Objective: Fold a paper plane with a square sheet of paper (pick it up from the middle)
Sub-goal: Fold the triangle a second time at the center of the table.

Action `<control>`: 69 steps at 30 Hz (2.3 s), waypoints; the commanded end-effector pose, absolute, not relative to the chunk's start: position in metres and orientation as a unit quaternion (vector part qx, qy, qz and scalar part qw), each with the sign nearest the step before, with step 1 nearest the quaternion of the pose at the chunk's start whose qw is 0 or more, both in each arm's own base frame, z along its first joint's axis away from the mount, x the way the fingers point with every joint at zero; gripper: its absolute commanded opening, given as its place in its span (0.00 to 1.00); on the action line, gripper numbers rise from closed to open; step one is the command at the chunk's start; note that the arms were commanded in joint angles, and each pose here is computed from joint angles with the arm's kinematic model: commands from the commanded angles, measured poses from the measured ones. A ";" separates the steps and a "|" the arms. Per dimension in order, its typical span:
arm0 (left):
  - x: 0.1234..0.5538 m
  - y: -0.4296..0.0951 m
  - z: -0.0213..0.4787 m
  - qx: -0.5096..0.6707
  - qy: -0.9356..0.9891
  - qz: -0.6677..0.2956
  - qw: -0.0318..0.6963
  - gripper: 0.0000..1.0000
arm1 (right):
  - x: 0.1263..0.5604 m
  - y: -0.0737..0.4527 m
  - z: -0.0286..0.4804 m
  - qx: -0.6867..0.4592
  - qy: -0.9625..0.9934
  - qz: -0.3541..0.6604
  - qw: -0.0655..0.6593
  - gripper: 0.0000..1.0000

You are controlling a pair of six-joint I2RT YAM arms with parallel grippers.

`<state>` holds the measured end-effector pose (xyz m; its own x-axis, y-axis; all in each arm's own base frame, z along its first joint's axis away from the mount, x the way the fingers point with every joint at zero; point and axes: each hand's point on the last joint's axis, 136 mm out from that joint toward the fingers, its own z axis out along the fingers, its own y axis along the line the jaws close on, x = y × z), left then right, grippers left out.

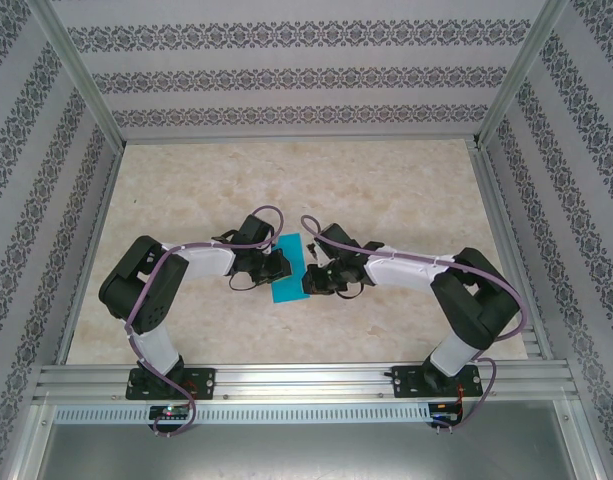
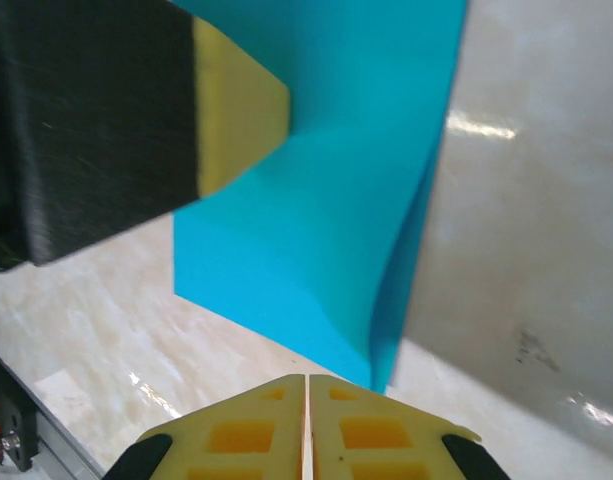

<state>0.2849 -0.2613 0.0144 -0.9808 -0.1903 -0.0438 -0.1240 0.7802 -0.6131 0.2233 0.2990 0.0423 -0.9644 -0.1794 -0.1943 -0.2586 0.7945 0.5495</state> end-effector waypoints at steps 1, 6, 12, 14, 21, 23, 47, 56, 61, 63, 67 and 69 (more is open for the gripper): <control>0.263 -0.238 -0.024 -0.104 0.962 -0.252 0.016 0.13 | 0.232 0.313 0.047 -0.128 0.937 0.318 0.075 0.10; 0.263 -0.240 -0.023 -0.103 0.961 -0.256 0.016 0.13 | 0.234 0.312 0.034 -0.123 0.942 0.306 0.066 0.09; 0.269 -0.245 -0.012 -0.094 0.957 -0.272 0.028 0.14 | 0.230 0.299 0.012 -0.112 0.954 0.275 0.049 0.08; 0.273 -0.250 -0.004 -0.084 0.955 -0.283 0.037 0.14 | 0.228 0.295 0.005 -0.109 0.956 0.267 0.041 0.08; 0.287 -0.273 0.038 -0.050 0.932 -0.351 0.077 0.19 | 0.221 0.287 -0.008 -0.095 0.962 0.255 0.022 0.08; 0.286 -0.277 0.049 -0.044 0.926 -0.363 0.088 0.20 | 0.219 0.286 -0.010 -0.090 0.963 0.253 0.019 0.07; 0.257 -0.284 0.012 -0.062 0.942 -0.325 0.058 0.10 | 0.216 0.280 -0.019 -0.076 0.969 0.234 0.003 0.04; 0.257 -0.268 -0.001 -0.059 0.957 -0.278 0.062 0.10 | 0.210 0.268 -0.030 -0.073 0.976 0.204 -0.011 0.04; 0.263 -0.260 0.004 -0.060 0.957 -0.274 0.071 0.10 | 0.202 0.254 -0.041 -0.071 0.982 0.173 -0.024 0.04; 0.267 -0.256 0.005 -0.063 0.957 -0.274 0.074 0.10 | 0.198 0.248 -0.046 -0.069 0.984 0.163 -0.030 0.04; 0.280 -0.241 0.008 -0.074 0.957 -0.268 0.084 0.10 | 0.190 0.239 -0.055 -0.068 0.986 0.147 -0.043 0.04; 0.286 -0.234 0.008 -0.077 0.957 -0.266 0.087 0.10 | 0.188 0.237 -0.057 -0.068 0.986 0.144 -0.048 0.04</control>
<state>0.2703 -0.2676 0.0167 -0.9849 -0.1491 -0.0883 -0.0642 0.7871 -0.6135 0.2253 0.2988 0.0079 -0.9821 -0.1603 -0.0988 -0.1882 0.8235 0.5351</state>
